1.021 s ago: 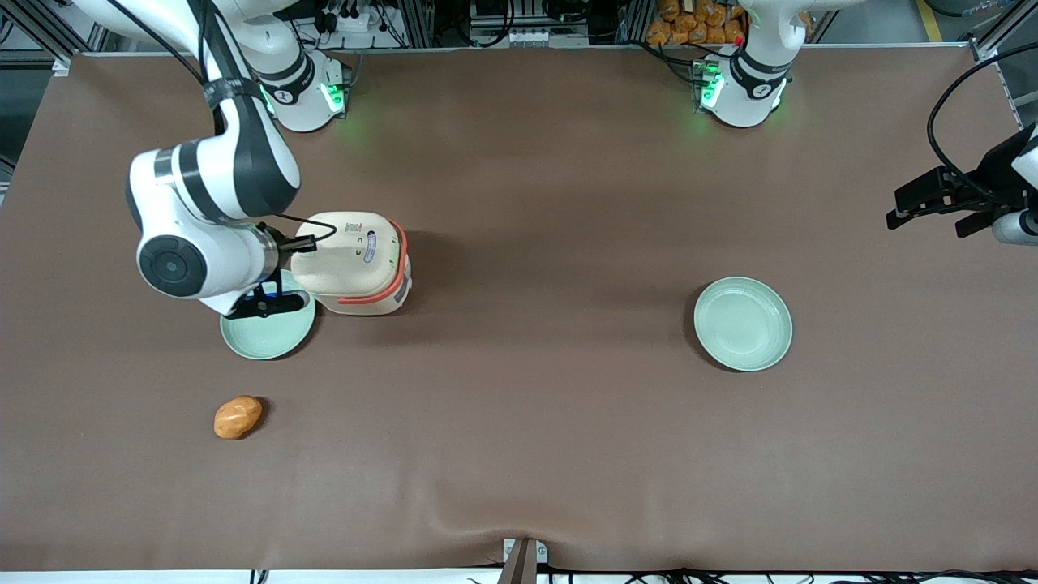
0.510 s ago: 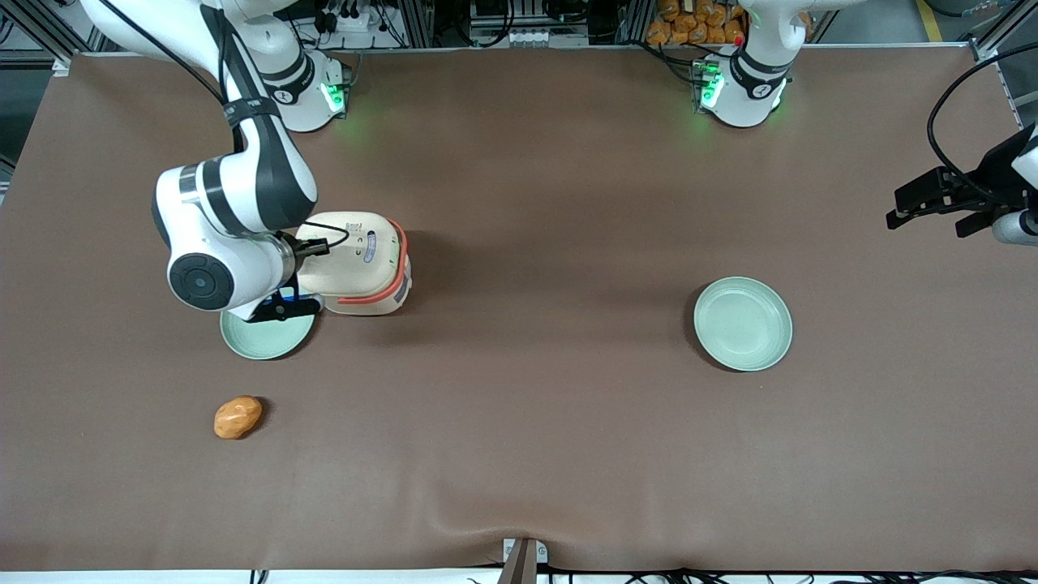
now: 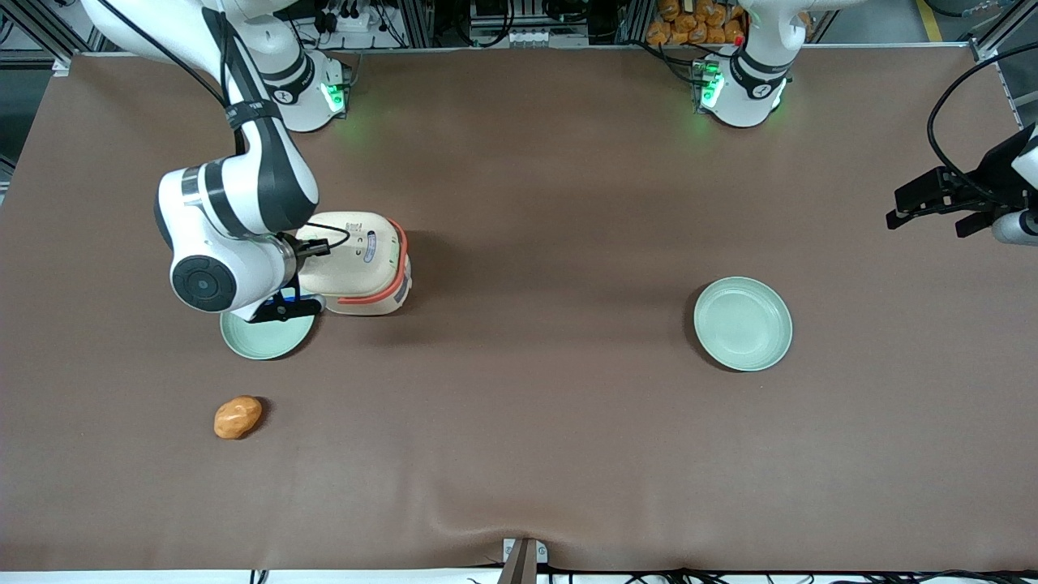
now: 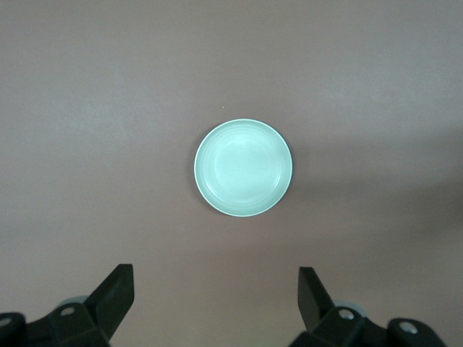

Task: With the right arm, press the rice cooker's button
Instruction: 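Press down on the lid release button with the right gripper tips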

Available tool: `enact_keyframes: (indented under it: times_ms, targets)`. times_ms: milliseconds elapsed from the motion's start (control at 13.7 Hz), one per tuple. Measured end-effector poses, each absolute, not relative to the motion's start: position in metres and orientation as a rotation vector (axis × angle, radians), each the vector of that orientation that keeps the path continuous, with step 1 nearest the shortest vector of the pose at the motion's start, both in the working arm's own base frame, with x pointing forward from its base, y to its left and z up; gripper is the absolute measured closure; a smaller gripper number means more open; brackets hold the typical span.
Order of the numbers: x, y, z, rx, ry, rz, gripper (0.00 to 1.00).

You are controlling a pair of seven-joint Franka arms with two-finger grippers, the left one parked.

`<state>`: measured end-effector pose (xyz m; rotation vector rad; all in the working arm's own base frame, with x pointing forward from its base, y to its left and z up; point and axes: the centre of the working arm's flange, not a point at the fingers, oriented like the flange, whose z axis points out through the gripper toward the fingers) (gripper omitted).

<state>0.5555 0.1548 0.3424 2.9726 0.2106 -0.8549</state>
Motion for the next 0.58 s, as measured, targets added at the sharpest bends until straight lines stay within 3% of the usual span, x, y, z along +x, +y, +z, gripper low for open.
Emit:
enact_keyframes:
  times_ms: [583]
  targets:
    - [0.5547, 0.1548, 0.3369, 2.982, 0.207, -0.846, 0.99]
